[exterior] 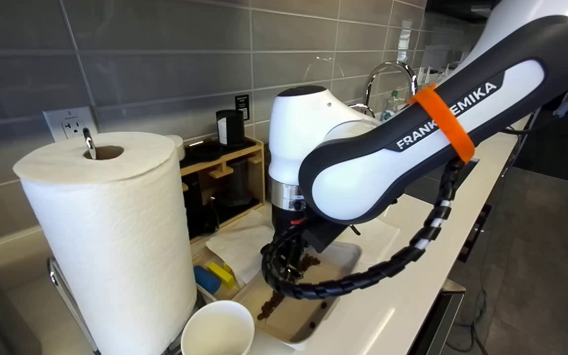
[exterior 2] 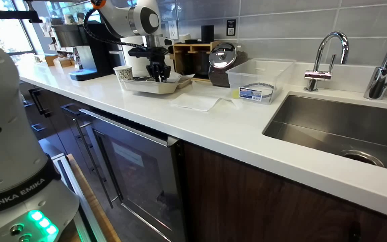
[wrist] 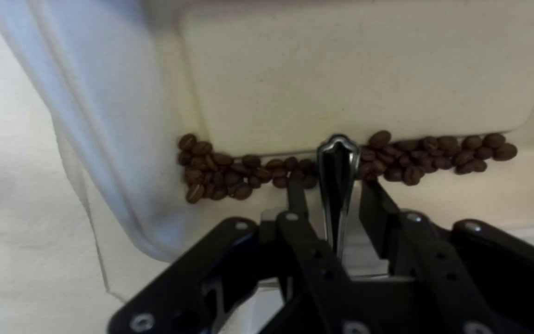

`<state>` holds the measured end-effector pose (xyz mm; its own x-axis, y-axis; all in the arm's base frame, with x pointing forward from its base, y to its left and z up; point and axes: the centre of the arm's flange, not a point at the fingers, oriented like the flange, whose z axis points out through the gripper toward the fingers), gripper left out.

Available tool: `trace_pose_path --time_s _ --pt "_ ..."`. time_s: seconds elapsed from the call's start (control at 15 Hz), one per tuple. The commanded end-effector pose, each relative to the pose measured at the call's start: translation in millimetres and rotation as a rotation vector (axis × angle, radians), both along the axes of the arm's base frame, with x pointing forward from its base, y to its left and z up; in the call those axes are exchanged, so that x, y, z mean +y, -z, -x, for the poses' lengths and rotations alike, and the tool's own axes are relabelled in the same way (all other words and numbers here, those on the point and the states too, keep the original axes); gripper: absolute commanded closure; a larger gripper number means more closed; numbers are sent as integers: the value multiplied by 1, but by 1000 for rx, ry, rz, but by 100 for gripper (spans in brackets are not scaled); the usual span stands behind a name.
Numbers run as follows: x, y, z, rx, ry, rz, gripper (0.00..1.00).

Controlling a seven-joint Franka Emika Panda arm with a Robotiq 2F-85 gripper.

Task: Put the spoon on the paper towel

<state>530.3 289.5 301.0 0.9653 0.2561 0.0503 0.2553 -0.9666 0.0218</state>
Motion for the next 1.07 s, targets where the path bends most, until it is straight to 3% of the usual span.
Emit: trace_pose_path --time_s 0.0,0.07,0.67,1.0 --pt "7 5 -4 -24 -11 16 87" --pt "8 5 -4 -24 -15 18 96" --pt "9 -13 -3 1 -7 38 95" --pt "10 -21 -2 79 -17 66 95"
